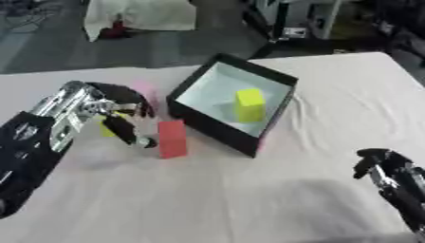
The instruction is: Pick up objects on the table and place them in the box.
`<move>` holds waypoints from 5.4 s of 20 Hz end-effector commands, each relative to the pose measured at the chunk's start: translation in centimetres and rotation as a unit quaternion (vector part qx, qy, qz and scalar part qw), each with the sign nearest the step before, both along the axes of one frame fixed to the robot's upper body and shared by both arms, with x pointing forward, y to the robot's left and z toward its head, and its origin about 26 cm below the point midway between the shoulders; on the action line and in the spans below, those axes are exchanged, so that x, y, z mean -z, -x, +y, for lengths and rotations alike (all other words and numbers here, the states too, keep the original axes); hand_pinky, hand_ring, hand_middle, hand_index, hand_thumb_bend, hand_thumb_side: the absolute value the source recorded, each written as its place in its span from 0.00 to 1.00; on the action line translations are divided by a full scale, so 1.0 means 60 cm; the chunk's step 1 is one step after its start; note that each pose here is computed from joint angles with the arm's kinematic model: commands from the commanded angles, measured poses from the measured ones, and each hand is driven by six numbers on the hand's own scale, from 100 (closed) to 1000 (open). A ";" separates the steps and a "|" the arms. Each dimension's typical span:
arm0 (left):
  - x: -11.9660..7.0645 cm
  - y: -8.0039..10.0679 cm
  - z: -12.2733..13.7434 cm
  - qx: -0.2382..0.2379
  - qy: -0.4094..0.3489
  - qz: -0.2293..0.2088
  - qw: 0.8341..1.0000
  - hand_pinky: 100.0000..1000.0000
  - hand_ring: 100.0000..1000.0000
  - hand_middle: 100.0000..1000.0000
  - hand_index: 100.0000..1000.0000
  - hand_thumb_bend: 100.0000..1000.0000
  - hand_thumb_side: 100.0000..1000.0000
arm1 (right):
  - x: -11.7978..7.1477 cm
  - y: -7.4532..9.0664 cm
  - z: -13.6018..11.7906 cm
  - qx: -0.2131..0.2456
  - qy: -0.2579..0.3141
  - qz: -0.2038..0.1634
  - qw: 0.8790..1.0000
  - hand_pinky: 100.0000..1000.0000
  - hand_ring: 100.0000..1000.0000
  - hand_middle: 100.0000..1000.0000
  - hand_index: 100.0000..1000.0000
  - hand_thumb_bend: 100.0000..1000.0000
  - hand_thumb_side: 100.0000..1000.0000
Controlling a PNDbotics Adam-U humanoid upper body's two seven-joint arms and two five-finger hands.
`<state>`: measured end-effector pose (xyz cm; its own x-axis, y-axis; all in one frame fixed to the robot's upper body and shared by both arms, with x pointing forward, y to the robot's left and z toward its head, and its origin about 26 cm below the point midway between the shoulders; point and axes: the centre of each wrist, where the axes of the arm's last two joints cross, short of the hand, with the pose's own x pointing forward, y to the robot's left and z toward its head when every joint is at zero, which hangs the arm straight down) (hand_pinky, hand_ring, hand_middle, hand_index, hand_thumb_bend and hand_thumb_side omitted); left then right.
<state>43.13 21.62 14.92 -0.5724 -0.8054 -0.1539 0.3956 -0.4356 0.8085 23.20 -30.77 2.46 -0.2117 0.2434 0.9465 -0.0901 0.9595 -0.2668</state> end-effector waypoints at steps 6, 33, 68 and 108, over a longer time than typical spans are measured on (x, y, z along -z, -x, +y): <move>0.007 -0.002 -0.003 -0.008 0.013 -0.010 1.000 0.73 0.68 0.73 0.89 0.40 0.81 | -0.013 -0.004 -0.005 0.001 0.008 -0.013 1.000 0.68 0.44 0.44 0.64 0.00 0.46; 0.050 0.012 -0.021 0.007 0.077 -0.026 0.997 0.64 0.53 0.55 0.73 0.18 0.45 | -0.013 -0.006 -0.003 -0.001 0.005 -0.013 1.000 0.68 0.44 0.44 0.64 0.00 0.47; -0.088 -0.041 -0.181 -0.080 0.190 -0.112 0.972 0.62 0.50 0.51 0.69 0.12 0.34 | -0.014 -0.011 0.005 -0.015 -0.002 -0.015 1.000 0.68 0.44 0.44 0.64 0.00 0.48; -0.019 -0.043 0.155 -0.112 0.081 -0.149 0.979 0.82 0.81 0.82 0.90 0.42 0.77 | -0.011 -0.007 -0.002 0.000 0.006 -0.010 1.000 0.68 0.44 0.44 0.64 0.00 0.49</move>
<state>45.69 29.20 14.80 -0.3357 -0.9346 -0.1176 0.1945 -0.1909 0.9622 23.42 -30.57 2.56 -0.2145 0.2350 0.9480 -0.0874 0.9621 -0.2583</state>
